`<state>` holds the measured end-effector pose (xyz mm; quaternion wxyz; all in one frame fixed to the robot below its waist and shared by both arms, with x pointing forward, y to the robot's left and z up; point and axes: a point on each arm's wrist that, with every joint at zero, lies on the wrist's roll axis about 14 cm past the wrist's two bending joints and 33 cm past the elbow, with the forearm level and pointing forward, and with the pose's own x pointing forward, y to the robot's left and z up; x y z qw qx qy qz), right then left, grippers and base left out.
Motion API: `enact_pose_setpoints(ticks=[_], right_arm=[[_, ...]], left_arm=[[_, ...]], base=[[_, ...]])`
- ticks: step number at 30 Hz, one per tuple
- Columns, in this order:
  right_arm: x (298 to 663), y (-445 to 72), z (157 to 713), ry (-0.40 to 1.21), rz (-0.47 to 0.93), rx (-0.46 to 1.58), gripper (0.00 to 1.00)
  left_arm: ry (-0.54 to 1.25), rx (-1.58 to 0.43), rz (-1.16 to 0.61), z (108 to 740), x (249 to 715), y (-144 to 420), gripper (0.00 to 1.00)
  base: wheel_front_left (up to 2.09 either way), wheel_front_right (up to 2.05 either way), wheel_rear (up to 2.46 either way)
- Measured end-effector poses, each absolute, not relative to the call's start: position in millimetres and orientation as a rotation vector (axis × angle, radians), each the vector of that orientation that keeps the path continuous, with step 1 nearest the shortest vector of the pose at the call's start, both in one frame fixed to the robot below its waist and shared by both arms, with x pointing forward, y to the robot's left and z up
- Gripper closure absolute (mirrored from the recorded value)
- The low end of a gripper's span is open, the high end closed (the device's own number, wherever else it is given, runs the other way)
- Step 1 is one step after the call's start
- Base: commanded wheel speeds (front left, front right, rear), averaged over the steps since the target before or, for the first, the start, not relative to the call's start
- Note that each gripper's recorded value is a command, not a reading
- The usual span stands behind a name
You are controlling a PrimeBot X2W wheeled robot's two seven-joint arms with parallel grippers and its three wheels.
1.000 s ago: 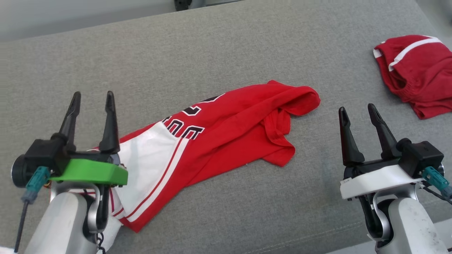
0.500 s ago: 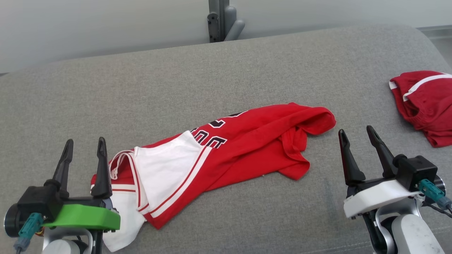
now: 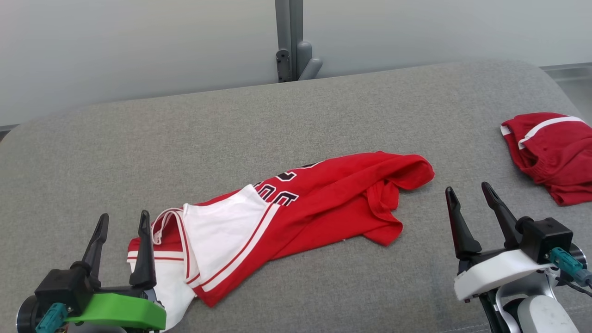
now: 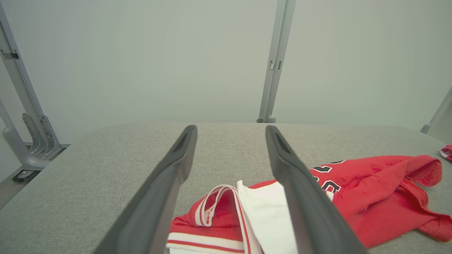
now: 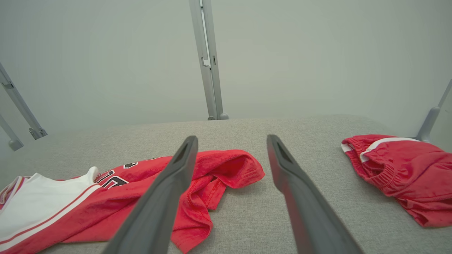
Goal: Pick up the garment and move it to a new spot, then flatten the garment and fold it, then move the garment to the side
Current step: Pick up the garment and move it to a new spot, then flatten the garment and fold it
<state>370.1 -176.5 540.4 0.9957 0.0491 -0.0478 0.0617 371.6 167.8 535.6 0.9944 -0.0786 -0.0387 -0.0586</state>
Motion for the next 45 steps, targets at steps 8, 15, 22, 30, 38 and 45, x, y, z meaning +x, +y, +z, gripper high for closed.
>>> enact_pose_setpoints(ticks=[8,15,22,30,38,45], right_arm=[[369.8,-178.1,541.9,-0.1,0.118,0.099,0.0],[370.7,-178.0,541.7,-0.098,0.116,0.102,0.0],[372.1,-176.8,540.4,-0.094,0.12,0.103,0.0],[378.4,-175.3,539.1,-0.09,0.123,0.105,0.0],[397.9,-165.8,531.3,-0.069,0.149,0.106,0.0],[410.1,-167.7,513.7,-0.031,0.139,0.11,0.0]], left_arm=[[-0.068,-0.154,-0.106,533.1,372.1,170.1,0.0],[-0.064,-0.159,-0.102,532.0,371.6,170.9,0.0],[-0.056,-0.16,-0.099,529.8,371.7,171.2,0.0],[-0.064,-0.157,-0.157,536.6,383.1,153.7,0.0],[0.145,-0.149,-0.309,496.4,412.6,109.5,0.0],[0.335,-0.17,-0.318,442.2,431.9,105.4,0.0]], base=[[0.0,0.0,0.0],[0.0,0.0,0.0],[0.0,0.0,0.0],[0.0,0.0,0.0],[0.0,0.0,0.0],[0.0,0.0,0.0]])
